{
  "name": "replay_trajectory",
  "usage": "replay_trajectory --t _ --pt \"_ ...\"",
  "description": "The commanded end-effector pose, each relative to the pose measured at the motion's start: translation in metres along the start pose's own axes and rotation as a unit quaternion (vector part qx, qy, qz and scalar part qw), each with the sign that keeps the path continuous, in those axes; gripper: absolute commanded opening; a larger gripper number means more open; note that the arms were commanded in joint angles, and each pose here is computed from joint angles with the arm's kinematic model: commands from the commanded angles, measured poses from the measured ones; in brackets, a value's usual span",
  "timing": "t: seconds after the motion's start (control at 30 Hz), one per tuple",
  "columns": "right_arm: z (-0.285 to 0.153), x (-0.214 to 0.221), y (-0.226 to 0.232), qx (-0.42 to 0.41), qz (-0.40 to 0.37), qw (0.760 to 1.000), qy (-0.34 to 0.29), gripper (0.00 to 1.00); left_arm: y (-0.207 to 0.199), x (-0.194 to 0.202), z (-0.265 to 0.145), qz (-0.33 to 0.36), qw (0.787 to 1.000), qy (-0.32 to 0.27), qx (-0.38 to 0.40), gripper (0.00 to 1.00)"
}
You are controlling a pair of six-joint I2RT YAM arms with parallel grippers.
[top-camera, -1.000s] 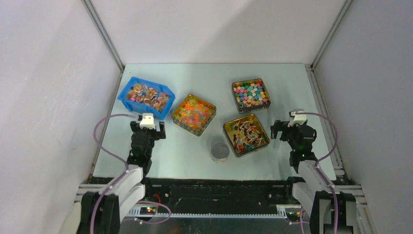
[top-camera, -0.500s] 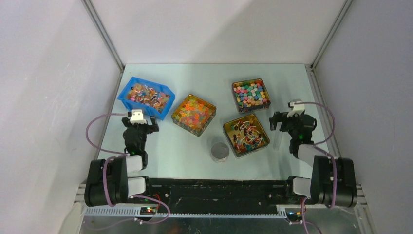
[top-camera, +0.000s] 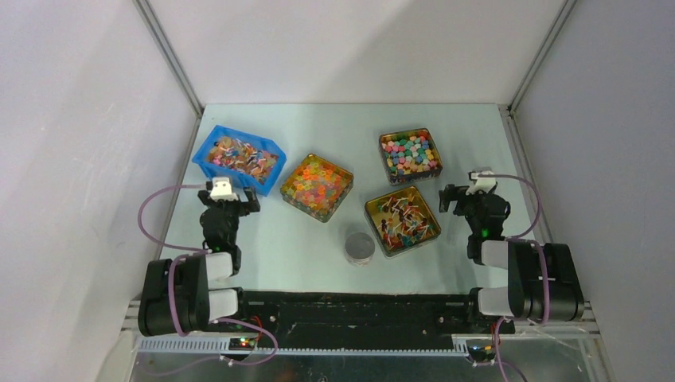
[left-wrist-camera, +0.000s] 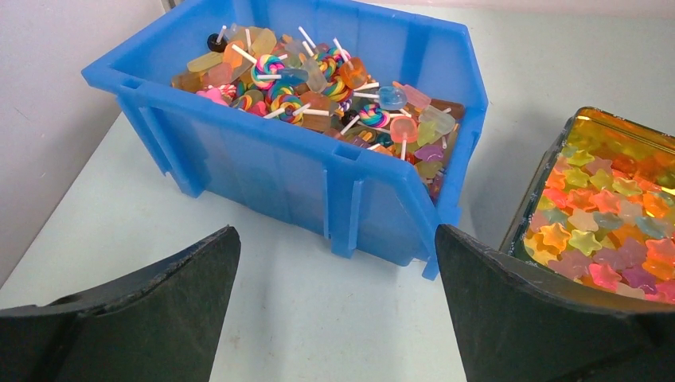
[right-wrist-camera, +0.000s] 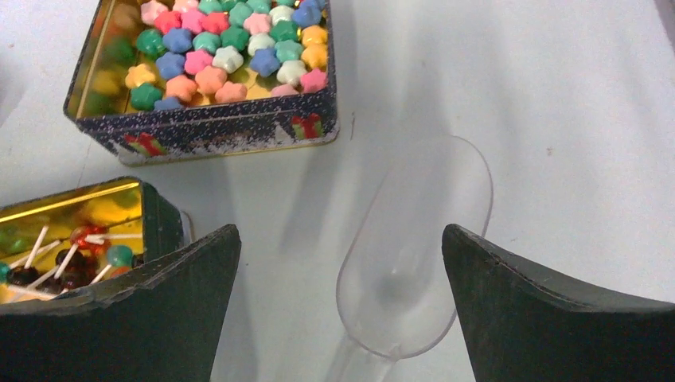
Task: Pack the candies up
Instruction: Reset both arms
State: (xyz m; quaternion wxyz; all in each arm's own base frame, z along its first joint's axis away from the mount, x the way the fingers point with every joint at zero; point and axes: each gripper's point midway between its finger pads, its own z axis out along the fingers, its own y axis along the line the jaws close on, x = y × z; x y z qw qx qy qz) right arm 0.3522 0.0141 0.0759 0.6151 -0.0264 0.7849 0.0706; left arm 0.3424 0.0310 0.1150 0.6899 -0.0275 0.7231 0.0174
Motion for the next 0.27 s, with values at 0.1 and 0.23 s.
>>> replay_trajectory --t 0.1,0.23 --pt "0.0072 -0.0318 -0.0176 0.056 0.004 0.997 -0.052 1.00 0.0017 -0.0227 0.0094 -0.001 0.999 -0.033 -0.003 1.00" --pt "0.0075 -0.0319 -0.0177 0.058 0.004 0.997 -0.052 1.00 0.0019 -0.0221 0.0109 0.004 1.000 -0.028 -0.013 1.00"
